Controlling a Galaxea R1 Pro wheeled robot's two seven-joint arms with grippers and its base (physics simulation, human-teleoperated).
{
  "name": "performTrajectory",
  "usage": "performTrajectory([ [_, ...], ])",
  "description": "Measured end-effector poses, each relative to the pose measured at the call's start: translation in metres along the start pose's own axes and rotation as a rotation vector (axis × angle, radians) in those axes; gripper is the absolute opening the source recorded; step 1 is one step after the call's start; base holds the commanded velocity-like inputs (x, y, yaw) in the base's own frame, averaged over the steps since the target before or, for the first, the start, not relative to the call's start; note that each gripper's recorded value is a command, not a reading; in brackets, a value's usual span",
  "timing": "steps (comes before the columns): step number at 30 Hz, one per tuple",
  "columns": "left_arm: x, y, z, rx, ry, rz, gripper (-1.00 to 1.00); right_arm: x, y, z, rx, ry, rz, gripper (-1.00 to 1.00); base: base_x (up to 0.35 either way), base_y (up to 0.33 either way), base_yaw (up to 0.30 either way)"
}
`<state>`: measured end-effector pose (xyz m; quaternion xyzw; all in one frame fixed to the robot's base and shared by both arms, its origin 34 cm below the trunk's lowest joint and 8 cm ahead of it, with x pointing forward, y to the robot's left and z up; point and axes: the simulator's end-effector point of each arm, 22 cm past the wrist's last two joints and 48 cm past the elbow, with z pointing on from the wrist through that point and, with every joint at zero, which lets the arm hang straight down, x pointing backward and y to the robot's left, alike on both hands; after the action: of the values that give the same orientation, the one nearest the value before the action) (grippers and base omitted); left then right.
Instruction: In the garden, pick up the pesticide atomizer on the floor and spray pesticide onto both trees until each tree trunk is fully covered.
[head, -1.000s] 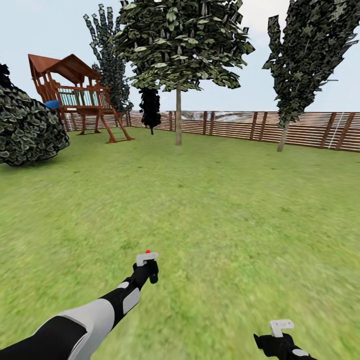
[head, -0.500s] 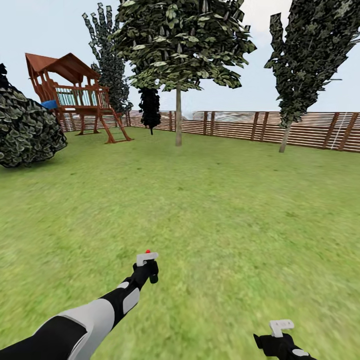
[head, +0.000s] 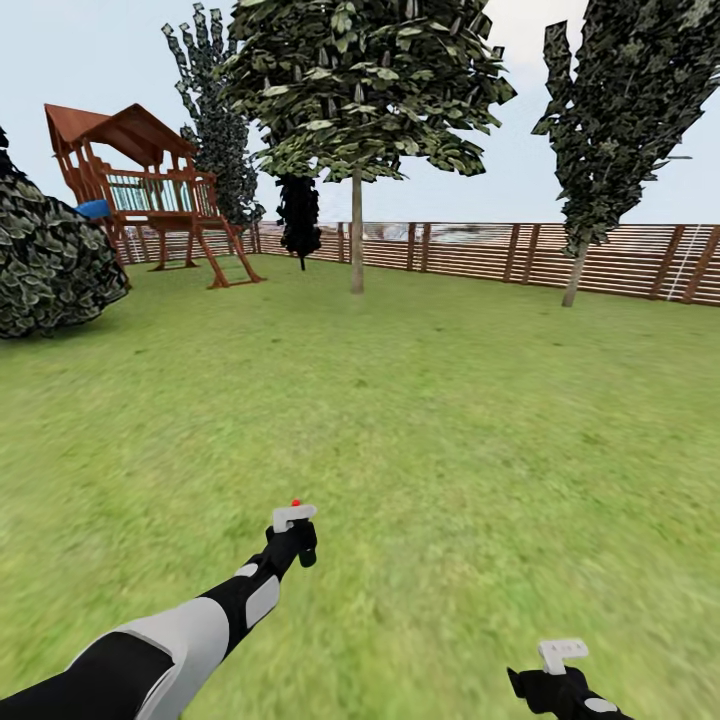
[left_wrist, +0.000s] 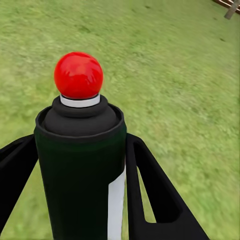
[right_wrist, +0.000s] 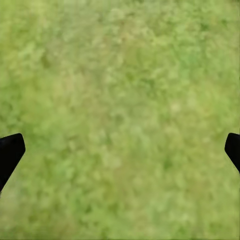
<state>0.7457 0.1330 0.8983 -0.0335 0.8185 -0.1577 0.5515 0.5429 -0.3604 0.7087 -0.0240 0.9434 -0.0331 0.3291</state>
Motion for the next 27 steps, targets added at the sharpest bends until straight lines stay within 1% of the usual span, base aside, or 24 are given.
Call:
performTrajectory([
  [5,0.0,0.0,0.0,-0.001,-0.001,0.0,-1.0,-0.002,0.002,0.0,-0.003,-0.004,-0.001,1.0,0.35,0.0,0.0],
  [9,0.0,0.0,0.0,0.0,-0.001,-0.001,-1.0,-0.002,0.015,0.001,-0.019,-0.004,0.001,1.0,0.35,0.0,0.0],
  [15,-0.001,0.0,0.0,0.0,-0.004,0.0,-1.0,0.01,0.023,0.0,-0.037,0.016,-0.042,1.0,0.35,0.0,0.0],
  [27,-0.001,0.0,0.0,-0.001,-0.004,-0.002,-1.0,0.019,0.024,-0.002,-0.04,0.028,-0.046,1.0,0.35,0.0,0.0],
])
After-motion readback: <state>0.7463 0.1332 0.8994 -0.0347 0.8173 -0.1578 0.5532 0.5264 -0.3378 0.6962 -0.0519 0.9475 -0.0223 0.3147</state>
